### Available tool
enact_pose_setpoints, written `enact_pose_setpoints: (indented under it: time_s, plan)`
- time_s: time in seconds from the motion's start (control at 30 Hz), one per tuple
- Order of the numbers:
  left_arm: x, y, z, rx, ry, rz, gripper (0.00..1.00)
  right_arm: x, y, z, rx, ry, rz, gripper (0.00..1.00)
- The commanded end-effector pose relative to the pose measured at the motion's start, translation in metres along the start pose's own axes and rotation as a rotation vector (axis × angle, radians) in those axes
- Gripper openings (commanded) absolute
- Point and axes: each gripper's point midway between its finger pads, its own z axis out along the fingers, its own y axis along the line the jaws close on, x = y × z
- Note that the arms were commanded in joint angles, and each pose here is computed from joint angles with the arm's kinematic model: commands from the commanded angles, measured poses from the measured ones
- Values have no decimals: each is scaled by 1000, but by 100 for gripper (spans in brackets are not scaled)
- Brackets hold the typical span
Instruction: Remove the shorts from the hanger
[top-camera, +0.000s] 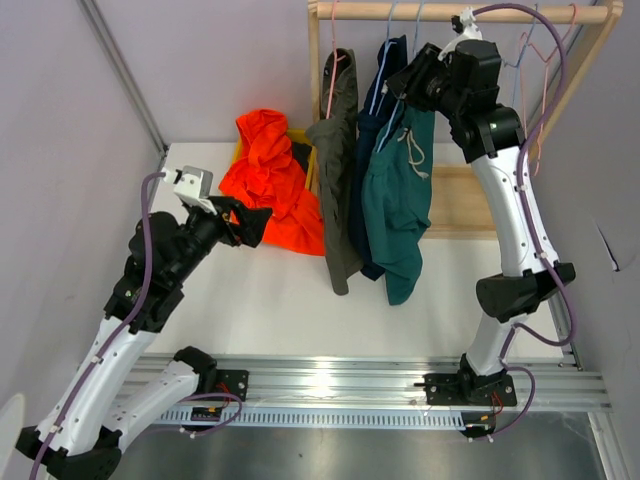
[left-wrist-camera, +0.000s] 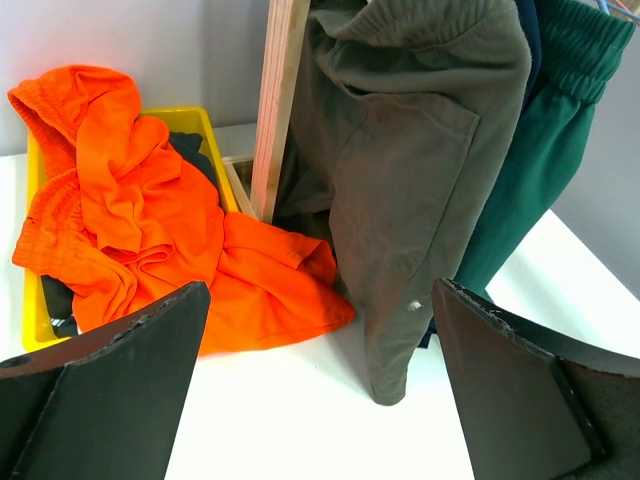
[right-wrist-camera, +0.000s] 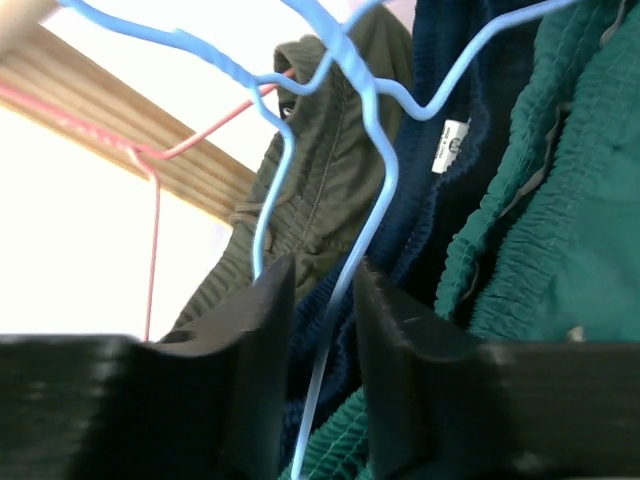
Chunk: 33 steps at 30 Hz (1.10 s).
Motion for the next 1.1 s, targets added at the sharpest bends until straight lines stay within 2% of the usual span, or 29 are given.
enact_pose_setpoints:
  time_s: [0.0,0.07,0.1,0.2,0.37,0.67,0.87,0.97,1.07]
  plan:
    - [-3,-7,-1,34,-15,-2,99,-12,11,2,-30,-38,-2,23]
    - [-4,-10,-1,48,-14,0,99,-9,9,3,-22,-28,-4,4]
    - [-3,-13,-1,61,-6,3,99,-10,9,2,-20,-31,-6,0]
    - [-9,-30,-3,125,-9,14,99,-21,12,-8,-13,-61,-23,0]
    - [-18,-61,-5,231,-21,22,99,-66,28,-48,-21,-185,-50,0]
    - [-25,-173,-9,553,-17,55,99,-112,47,-116,-27,-335,-79,0]
    - [-31,-248,-2,693,-34,77,99,-103,60,-149,-41,-320,-67,0]
    - [-46,-272,6,737,-75,78,99,-92,67,-168,-52,-314,-59,0]
    - [-40,-293,27,759,-76,94,99,-83,73,-185,-67,-300,-47,0]
